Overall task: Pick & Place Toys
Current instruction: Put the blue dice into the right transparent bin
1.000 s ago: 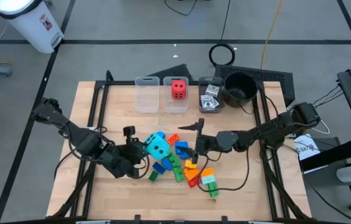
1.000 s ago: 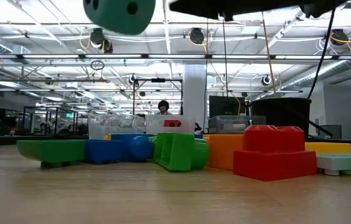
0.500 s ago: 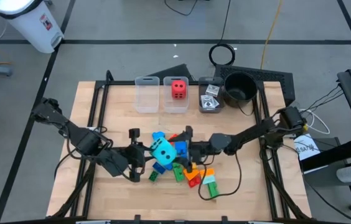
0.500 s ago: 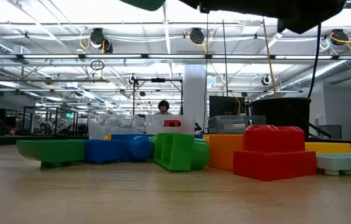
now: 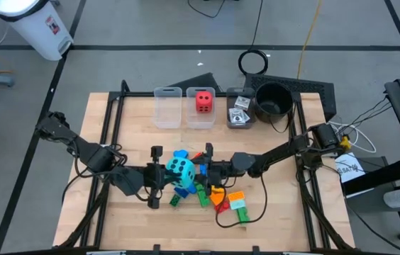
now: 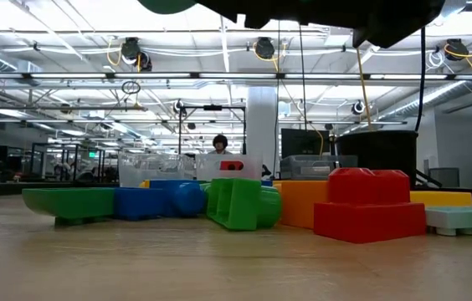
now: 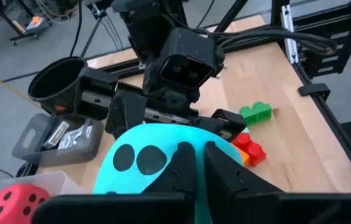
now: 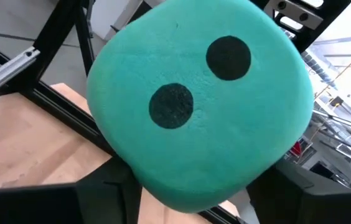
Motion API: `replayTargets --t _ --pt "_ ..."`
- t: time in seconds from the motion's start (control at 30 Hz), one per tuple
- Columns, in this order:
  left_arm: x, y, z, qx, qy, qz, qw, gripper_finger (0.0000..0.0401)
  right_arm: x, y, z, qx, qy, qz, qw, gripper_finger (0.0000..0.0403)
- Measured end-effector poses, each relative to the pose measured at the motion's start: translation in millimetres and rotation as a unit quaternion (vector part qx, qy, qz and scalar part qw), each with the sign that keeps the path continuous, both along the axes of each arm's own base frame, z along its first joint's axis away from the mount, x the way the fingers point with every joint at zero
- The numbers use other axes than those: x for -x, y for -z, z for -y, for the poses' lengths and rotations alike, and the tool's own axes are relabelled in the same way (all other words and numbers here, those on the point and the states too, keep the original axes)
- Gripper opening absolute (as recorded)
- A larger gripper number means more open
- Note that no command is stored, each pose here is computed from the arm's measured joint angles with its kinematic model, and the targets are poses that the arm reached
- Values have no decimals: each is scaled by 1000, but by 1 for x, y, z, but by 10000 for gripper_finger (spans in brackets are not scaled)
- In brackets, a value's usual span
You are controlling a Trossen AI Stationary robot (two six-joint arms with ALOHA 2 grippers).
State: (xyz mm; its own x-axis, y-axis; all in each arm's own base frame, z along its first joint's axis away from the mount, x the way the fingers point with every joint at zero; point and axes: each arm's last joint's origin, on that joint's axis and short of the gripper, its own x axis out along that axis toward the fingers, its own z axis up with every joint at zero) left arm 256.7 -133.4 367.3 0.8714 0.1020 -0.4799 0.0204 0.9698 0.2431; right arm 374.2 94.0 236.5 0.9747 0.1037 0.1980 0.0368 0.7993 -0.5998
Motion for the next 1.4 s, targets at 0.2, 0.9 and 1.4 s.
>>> replayTargets --t 0.2,0.9,1.4 --pt "0 1 0 -3 4 -4 1000 10 0 0 -1 2 -4 -3 1000 200" --pt "11 19 -10 -56 -93 -58 992 3 16 -10 -23 28 90 -32 995 246" --pt "-9 39 -24 -68 -102 -71 990 2 19 -22 -16 -13 116 -42 992 121"
